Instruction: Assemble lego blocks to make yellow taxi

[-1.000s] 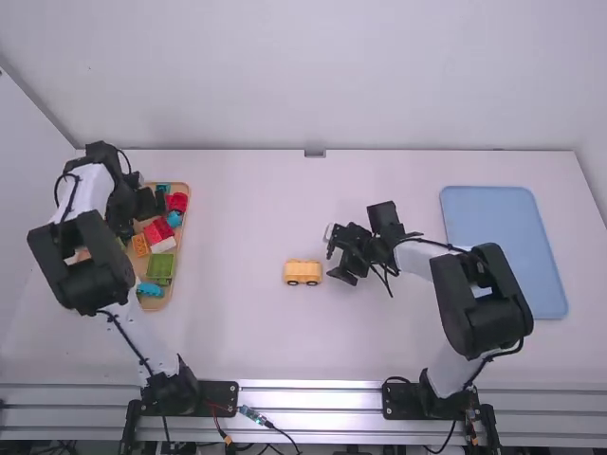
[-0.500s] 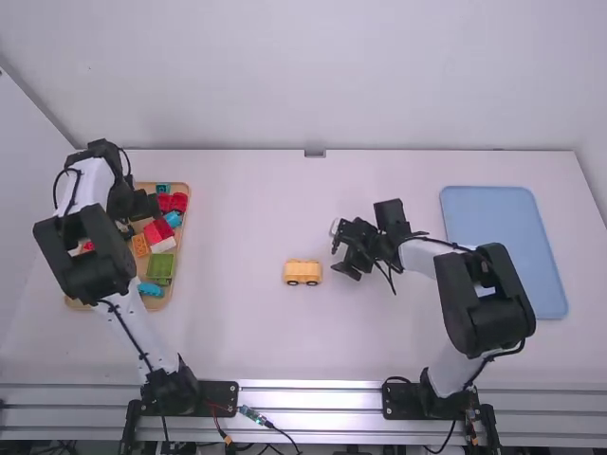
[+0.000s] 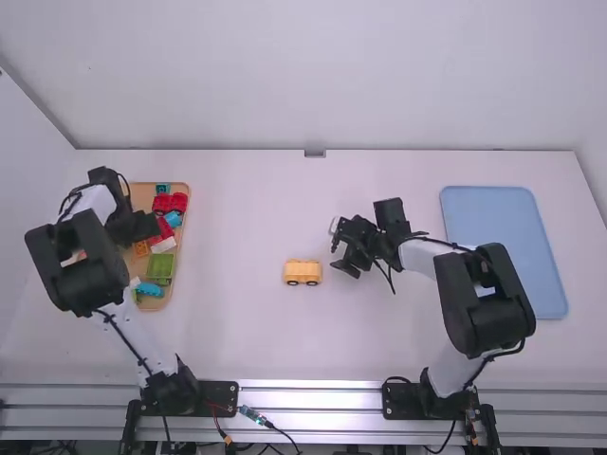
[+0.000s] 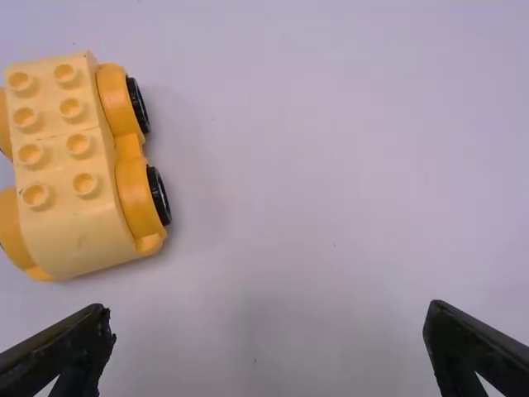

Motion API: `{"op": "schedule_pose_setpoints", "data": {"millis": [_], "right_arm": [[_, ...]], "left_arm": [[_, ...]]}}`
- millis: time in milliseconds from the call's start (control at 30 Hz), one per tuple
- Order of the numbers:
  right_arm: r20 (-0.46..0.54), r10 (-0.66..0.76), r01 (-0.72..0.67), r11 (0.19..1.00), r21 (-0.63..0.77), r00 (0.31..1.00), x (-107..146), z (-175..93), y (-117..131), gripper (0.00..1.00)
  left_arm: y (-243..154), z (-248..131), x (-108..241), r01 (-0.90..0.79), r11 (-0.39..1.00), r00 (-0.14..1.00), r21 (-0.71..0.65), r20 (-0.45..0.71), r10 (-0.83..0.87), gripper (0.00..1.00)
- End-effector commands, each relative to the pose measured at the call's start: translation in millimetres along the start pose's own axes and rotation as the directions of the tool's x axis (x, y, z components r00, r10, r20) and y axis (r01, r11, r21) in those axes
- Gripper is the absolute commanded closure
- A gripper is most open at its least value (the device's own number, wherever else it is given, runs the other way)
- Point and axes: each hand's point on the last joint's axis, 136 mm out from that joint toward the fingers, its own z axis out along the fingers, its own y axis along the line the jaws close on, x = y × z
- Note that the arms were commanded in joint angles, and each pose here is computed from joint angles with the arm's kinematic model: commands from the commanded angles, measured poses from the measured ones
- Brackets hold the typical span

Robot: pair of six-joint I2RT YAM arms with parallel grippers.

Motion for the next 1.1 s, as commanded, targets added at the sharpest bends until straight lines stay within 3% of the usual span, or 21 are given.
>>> {"op": "schedule_pose_setpoints", "data": {"millis": [0, 100, 267, 500, 633, 833, 1067], "right_arm": [[0.016, -0.011, 0.011, 1.000, 0.010, 1.000, -7.7, -3.8, -2.8, 0.01], [0.016, -0.011, 0.010, 1.000, 0.010, 1.000, -7.7, -3.8, -2.8, 0.01], [0.015, -0.010, 0.010, 1.000, 0.010, 1.000, -7.4, -3.9, -2.9, 0.01], [0.015, -0.002, 0.001, 1.000, 0.018, 1.000, -4.8, -6.0, -6.3, 0.01], [0.015, -0.002, 0.002, 1.000, 0.017, 1.000, -5.2, -5.8, -5.9, 0.01], [0.015, -0.002, 0.002, 1.000, 0.017, 1.000, -5.2, -5.7, -5.7, 0.01], [0.013, 0.000, 0.000, 1.000, 0.015, 1.000, -4.7, -5.7, -5.3, 0.01]], "left_arm": [[2.0, -22.2, -0.1, 0.000, 1.000, 0.997, 0.000, 0.077, 0.000, 0.01], [-10.0, -21.8, -3.3, -0.085, 0.994, 0.990, 0.066, 0.118, 0.077, 0.03], [-1.0, -17.5, 0.0, 0.011, 0.995, 0.995, 0.097, 0.102, -0.021, 0.23], [15.1, -15.0, 4.6, 0.038, 0.993, 0.995, 0.109, 0.083, -0.047, 0.20], [6.5, -10.1, 10.4, 0.000, 0.989, 0.997, 0.149, 0.077, -0.012, 0.29], [4.0, -1.0, 11.9, 0.000, 0.988, 0.995, 0.156, 0.096, -0.015, 0.30], [4.9, 0.1, 13.3, -0.006, 0.988, 0.996, 0.152, 0.094, -0.008, 0.41]]}}
